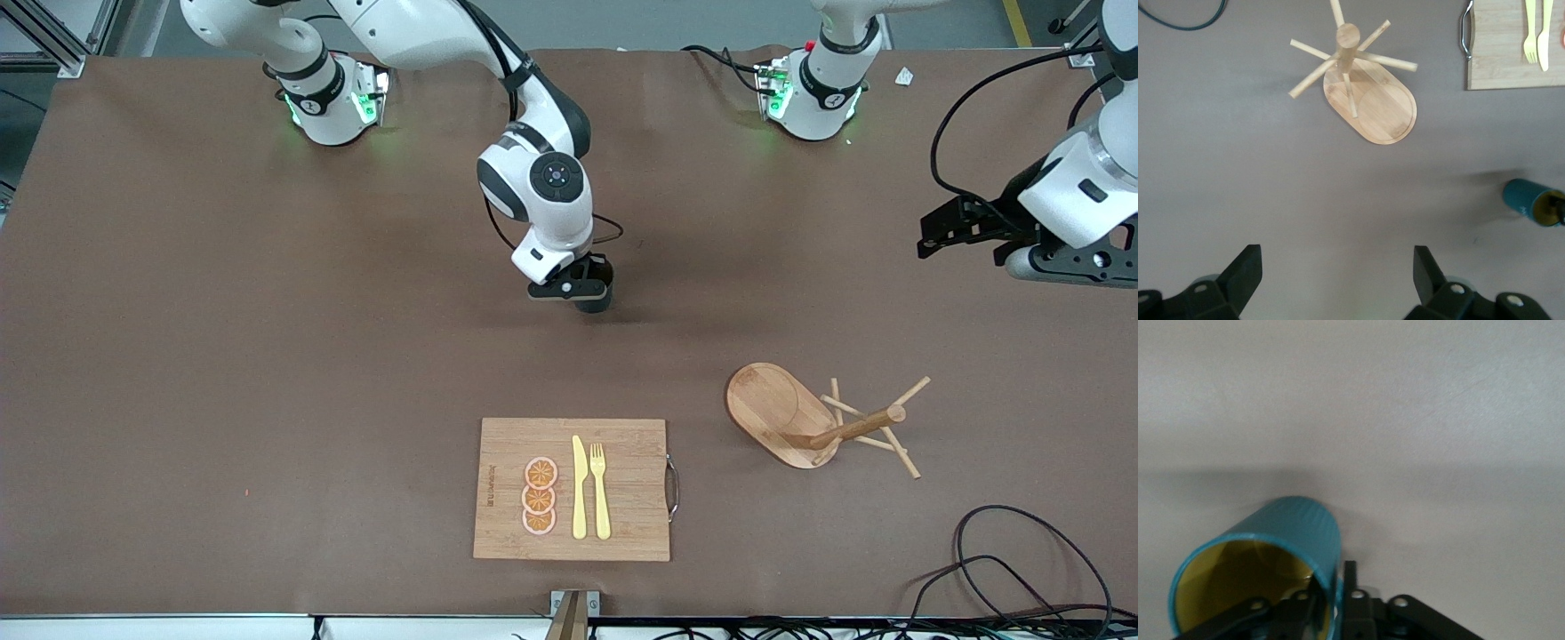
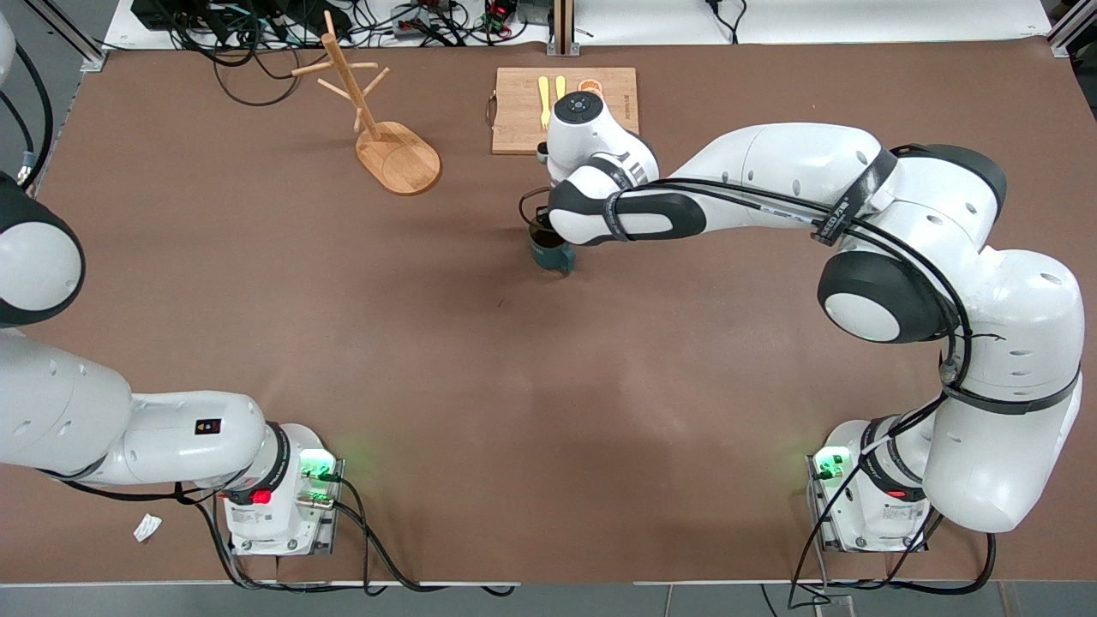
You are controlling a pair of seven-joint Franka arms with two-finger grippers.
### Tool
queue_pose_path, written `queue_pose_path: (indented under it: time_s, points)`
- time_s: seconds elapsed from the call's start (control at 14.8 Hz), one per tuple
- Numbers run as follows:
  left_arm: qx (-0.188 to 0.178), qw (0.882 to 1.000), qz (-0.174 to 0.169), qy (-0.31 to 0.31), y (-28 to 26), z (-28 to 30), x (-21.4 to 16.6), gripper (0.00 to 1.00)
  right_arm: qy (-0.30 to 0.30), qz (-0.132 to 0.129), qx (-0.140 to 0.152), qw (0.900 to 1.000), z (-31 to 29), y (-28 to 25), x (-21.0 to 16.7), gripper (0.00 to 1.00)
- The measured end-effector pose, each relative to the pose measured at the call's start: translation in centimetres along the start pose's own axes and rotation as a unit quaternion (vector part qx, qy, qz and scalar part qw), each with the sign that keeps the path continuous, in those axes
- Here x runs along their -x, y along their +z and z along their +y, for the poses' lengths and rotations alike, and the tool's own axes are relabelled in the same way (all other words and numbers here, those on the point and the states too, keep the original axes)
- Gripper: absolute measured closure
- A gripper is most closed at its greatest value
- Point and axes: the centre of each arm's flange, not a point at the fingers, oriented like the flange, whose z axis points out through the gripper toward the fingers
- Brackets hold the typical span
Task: Pass cup and hang on rack
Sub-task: 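Set the mug down, open the right gripper while the left gripper approaches, then withdraw the right gripper while the left gripper moves above the mug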
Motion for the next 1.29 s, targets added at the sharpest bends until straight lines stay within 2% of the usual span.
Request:
queue_pose_path:
  time_s: [0.27, 0.54, 0.75, 1.08, 1.29]
  points:
    - [0.001, 1.000, -0.001, -0.030, 0.1, 4.1, 0.5, 0.00, -0.021, 0.003, 0.010, 1.000, 0.2, -0.9, -0.8, 0.38]
    - [0.001, 0.997, -0.003, -0.077, 0.3, 7.7, 1.1, 0.00, -0.050, -0.019, 0.026, 0.998, 1.8, -8.0, -3.2, 0.01]
    - [-0.005, 0.996, -0.003, -0.084, 0.4, 10.7, 1.9, 0.00, -0.069, -0.045, 0.016, 0.996, 8.4, -14.7, -7.0, 0.00]
    - [-0.023, 0.990, 0.003, -0.136, 0.9, 18.3, 4.7, 0.00, -0.040, -0.091, 0.003, 0.995, 27.2, -22.1, -13.5, 0.00]
    - [-0.053, 0.986, 0.023, -0.157, 1.6, 24.0, 7.5, 0.00, 0.013, -0.092, 0.004, 0.996, 38.4, -25.4, -15.1, 0.00]
